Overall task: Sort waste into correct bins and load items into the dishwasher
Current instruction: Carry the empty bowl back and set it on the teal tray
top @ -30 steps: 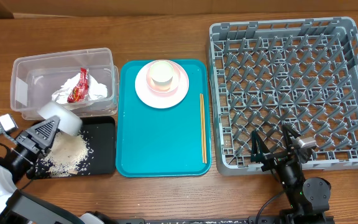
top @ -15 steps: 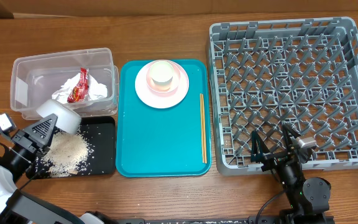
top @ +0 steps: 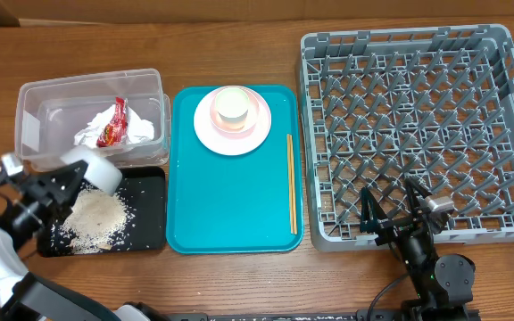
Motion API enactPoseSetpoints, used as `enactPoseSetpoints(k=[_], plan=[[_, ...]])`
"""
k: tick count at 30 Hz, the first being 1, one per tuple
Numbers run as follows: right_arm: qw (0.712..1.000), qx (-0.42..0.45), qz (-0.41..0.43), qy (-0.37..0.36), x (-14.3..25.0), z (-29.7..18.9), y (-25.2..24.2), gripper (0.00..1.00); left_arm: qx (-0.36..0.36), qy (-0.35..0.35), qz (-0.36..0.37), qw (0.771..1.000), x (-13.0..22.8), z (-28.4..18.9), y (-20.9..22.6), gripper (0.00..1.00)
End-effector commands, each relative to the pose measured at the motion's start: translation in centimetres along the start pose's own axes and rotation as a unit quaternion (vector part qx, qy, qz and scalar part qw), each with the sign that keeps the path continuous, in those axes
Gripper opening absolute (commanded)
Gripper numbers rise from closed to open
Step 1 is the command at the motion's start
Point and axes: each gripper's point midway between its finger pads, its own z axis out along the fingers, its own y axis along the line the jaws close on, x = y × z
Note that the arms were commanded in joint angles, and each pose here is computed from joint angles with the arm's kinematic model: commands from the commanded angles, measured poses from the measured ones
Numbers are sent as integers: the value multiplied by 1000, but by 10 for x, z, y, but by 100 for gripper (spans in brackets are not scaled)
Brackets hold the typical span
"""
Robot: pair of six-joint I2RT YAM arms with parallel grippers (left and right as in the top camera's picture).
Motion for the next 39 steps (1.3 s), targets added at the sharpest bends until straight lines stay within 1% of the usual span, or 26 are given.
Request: enactPoseSetpoints(k=[1, 6, 10, 13, 15, 16, 19, 22, 24, 25, 28, 32, 39], plan=[[1000, 4, 0, -4, 0, 0, -3, 100, -91, 44, 58, 993, 2, 15, -13, 4], [1000, 4, 0, -4, 0, 0, -3, 100, -183, 116, 103, 971, 22, 49, -27, 4], [1000, 4, 0, -4, 0, 0, -3, 100, -254, 173, 141, 941, 52, 80, -21, 4], [1000, 4, 0, -4, 0, 0, -3, 100, -319, 210, 179, 907, 79, 97, -11, 4], [1000, 4, 0, -4, 0, 0, -3, 100, -346, 227, 202, 888, 96, 106, -9, 4], [1000, 4, 0, -4, 0, 0, -3, 100, -365, 241, 224, 871, 111, 114, -9, 4], [1000, 4, 0, -4, 0, 0, -3, 100, -403, 253, 258, 841, 138, 124, -4, 4], [1000, 4, 0, -4, 0, 0, -3, 100, -429, 253, 290, 817, 161, 133, 2, 4], [1000, 4, 0, -4, 0, 0, -3, 100, -434, 250, 305, 810, 174, 140, 7, 4], [1000, 4, 0, -4, 0, 0, -3, 100, -430, 250, 318, 807, 190, 149, 13, 4], [1000, 4, 0, -4, 0, 0, -3, 100, -427, 249, 330, 804, 208, 157, 22, 4], [1000, 4, 0, -4, 0, 0, -3, 100, -444, 235, 336, 796, 214, 156, 34, 4], [1000, 4, 0, -4, 0, 0, -3, 100, -456, 240, 337, 788, 218, 150, 49, 4]])
